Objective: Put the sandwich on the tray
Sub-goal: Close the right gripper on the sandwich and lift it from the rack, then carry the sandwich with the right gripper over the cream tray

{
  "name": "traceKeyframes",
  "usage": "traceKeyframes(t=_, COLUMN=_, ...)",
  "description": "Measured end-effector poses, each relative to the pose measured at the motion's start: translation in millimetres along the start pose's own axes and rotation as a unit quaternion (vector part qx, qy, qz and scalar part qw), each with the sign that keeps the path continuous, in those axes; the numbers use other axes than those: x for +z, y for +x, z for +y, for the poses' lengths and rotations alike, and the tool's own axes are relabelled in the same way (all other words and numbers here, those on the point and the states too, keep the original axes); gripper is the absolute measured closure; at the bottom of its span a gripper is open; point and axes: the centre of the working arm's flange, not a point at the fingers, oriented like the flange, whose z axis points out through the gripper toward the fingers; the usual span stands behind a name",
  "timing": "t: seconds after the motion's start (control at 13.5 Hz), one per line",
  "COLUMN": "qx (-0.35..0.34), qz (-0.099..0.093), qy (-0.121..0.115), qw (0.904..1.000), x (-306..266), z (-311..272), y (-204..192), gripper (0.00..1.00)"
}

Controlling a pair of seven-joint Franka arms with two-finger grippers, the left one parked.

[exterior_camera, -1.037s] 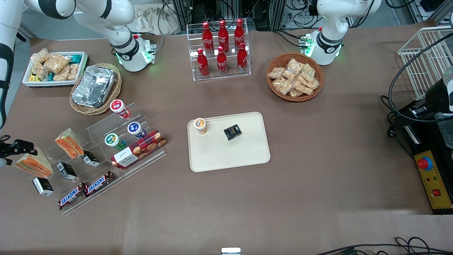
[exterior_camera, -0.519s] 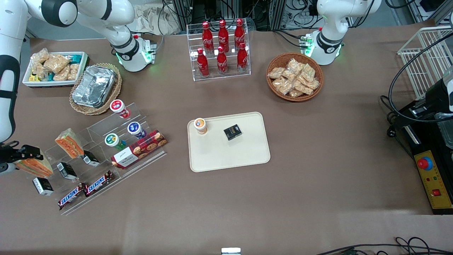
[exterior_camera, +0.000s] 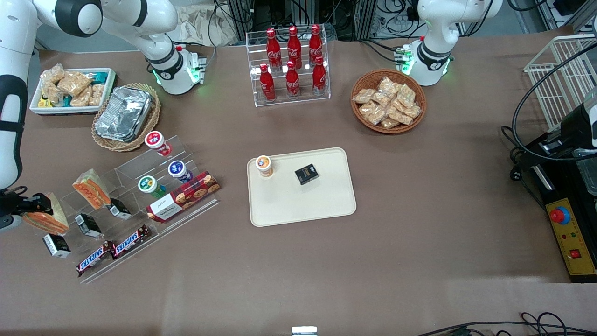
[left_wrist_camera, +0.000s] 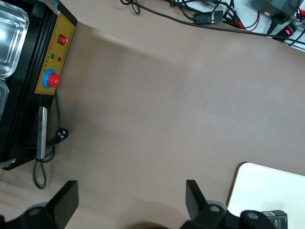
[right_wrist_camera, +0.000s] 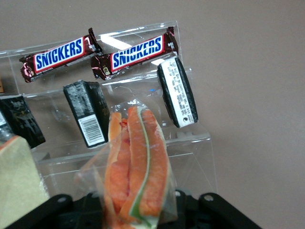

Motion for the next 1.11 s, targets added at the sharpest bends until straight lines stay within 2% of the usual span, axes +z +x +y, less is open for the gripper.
traceKeyframes(t=0.15, qx=-0.014, qz=0.008, qy=0.001, qw=0.9999, x=-14, z=-9, y=7, gripper=0.77)
traceKeyframes(t=0.44, qx=-0.072, qz=0.038, qy=0.015, qw=0.9966, x=-85, z=-73, y=39, gripper=0.77)
traceKeyframes(t=0.59, qx=-0.115, qz=0.041, qy=0.022, qw=0.9923, x=-118, z=-118, y=54, gripper=0.77)
traceKeyframes(t=0.81, qx=-0.192, qz=0.035, qy=0.014, qw=0.9806, x=-140, z=-196, y=89, gripper=0.78)
traceKeyframes(t=1.11, qx=-0.293, qz=0.030, qy=0.014, qw=0.9556, x=-136, z=-321, y=138, gripper=0.80)
